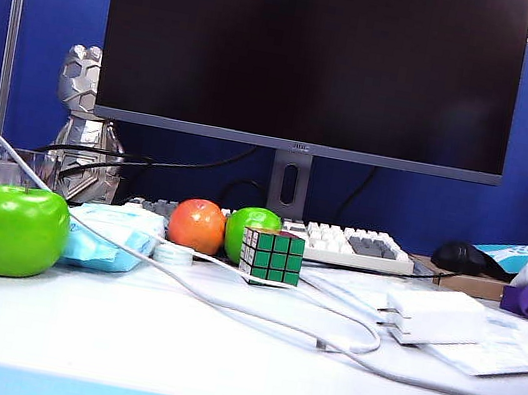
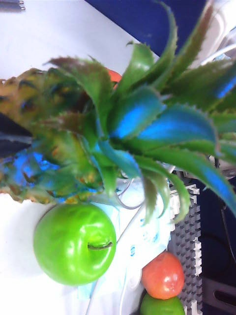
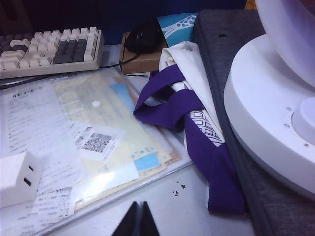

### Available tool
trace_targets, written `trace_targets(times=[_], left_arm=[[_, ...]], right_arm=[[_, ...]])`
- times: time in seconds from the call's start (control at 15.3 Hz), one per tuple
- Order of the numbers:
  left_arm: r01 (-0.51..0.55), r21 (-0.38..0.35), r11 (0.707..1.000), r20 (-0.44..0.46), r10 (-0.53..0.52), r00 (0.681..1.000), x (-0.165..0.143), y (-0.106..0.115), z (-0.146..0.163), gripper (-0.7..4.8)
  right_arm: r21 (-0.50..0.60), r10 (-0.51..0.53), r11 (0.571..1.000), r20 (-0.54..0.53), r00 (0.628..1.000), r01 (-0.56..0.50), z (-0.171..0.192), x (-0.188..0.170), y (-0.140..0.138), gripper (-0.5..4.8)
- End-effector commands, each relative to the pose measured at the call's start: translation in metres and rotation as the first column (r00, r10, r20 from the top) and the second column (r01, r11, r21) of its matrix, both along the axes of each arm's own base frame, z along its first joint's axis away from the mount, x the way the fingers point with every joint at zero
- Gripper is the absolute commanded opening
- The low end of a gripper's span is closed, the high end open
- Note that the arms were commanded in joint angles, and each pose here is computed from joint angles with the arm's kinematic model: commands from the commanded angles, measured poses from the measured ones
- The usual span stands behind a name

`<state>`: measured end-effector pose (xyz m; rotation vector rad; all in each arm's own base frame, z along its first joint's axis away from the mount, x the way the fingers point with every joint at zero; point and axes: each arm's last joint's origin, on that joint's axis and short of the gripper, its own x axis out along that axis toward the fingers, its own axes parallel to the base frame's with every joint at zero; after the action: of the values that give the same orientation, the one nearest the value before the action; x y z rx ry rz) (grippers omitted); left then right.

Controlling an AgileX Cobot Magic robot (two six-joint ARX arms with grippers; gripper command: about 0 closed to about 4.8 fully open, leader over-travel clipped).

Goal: Pick up the Type-C charging cable and the charging base, insert one end of the Type-C charger into the corresponding slot on the base, and finally place the plugged-in charger back on the table.

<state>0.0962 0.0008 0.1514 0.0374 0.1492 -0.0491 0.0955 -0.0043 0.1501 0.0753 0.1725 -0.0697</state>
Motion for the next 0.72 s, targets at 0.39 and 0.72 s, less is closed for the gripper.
trace_targets(times=[0.39, 0.72], left_arm=[[0.011, 0.001, 1.0, -0.009, -0.011, 1.0, 0.0, 0.0, -0.001, -0.01], [-0.032, -0.18, 0.983, 0.202, 0.068, 0.977, -0.004, 0.001, 0.036, -0.03]], right_arm=[[0.005, 0.004, 1.0, -0.011, 1.0, -0.004, -0.001, 0.0, 0.0, -0.06], [0.136, -0.02, 0.991, 0.212, 0.977, -0.009, 0.061, -0.013, 0.001, -0.06]])
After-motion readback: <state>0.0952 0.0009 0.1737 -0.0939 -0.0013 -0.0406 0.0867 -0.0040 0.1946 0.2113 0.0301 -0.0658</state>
